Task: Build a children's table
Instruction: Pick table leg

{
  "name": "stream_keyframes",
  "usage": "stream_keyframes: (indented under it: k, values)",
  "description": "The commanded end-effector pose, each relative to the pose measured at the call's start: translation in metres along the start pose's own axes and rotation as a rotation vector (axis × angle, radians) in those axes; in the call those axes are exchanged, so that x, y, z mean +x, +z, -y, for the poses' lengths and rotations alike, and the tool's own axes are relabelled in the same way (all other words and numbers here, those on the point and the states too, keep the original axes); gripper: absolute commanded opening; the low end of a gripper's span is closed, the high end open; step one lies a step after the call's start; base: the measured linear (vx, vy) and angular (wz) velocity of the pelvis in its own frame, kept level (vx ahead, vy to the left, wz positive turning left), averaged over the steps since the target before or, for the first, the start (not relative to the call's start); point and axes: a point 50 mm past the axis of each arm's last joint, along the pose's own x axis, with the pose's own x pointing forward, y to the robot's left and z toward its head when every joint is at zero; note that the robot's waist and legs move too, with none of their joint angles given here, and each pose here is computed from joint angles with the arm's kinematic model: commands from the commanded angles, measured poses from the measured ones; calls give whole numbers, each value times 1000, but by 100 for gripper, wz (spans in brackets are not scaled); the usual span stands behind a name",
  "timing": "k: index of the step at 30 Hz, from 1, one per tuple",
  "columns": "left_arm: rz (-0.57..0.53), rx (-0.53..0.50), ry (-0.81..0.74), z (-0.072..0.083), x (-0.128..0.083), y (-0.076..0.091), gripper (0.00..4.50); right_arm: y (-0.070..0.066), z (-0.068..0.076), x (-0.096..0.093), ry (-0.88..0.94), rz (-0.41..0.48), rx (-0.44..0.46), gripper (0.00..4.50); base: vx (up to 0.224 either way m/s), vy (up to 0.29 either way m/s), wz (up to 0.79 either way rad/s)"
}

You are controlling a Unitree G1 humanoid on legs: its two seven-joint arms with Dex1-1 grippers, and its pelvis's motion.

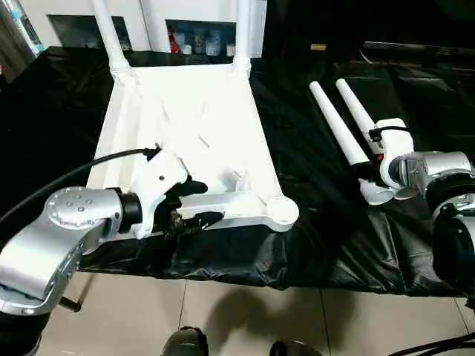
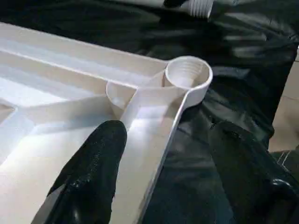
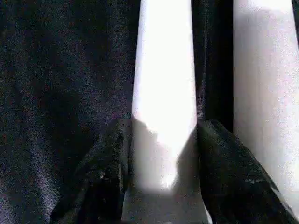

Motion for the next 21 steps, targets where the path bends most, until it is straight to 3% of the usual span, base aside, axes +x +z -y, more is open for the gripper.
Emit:
stream_keyframes:
  k: [1, 5, 6, 10, 12, 13, 17, 21]
  values:
    - [13, 9, 22, -4, 1, 4, 326, -4, 3, 0, -21, -6, 57, 187, 0, 0, 0]
    - [51, -5, 122, -15, 8, 7, 326, 3, 3, -1, -19, 63, 115, 187, 0, 0, 0]
    - [97, -32, 194, -23, 14, 10, 326, 9, 3, -2, 2, 119, 155, 187, 0, 0, 0]
    - [193, -84, 260, -31, 27, 18, 326, 14, 0, -2, 64, 189, 206, 186, 0, 0, 0]
    - [207, -92, 267, -31, 30, 20, 326, 14, -1, -2, 74, 197, 216, 186, 0, 0, 0]
    - [256, -116, 301, -34, 40, 25, 326, 14, -4, -1, 124, 236, 277, 186, 0, 0, 0]
    - [322, -203, 334, -37, 56, 31, 326, 11, -10, 2, 193, 311, 352, 186, 0, 0, 0]
    - [343, -284, 338, -38, 74, 33, 326, 6, -22, 5, 357, 441, 412, 186, 0, 0, 0]
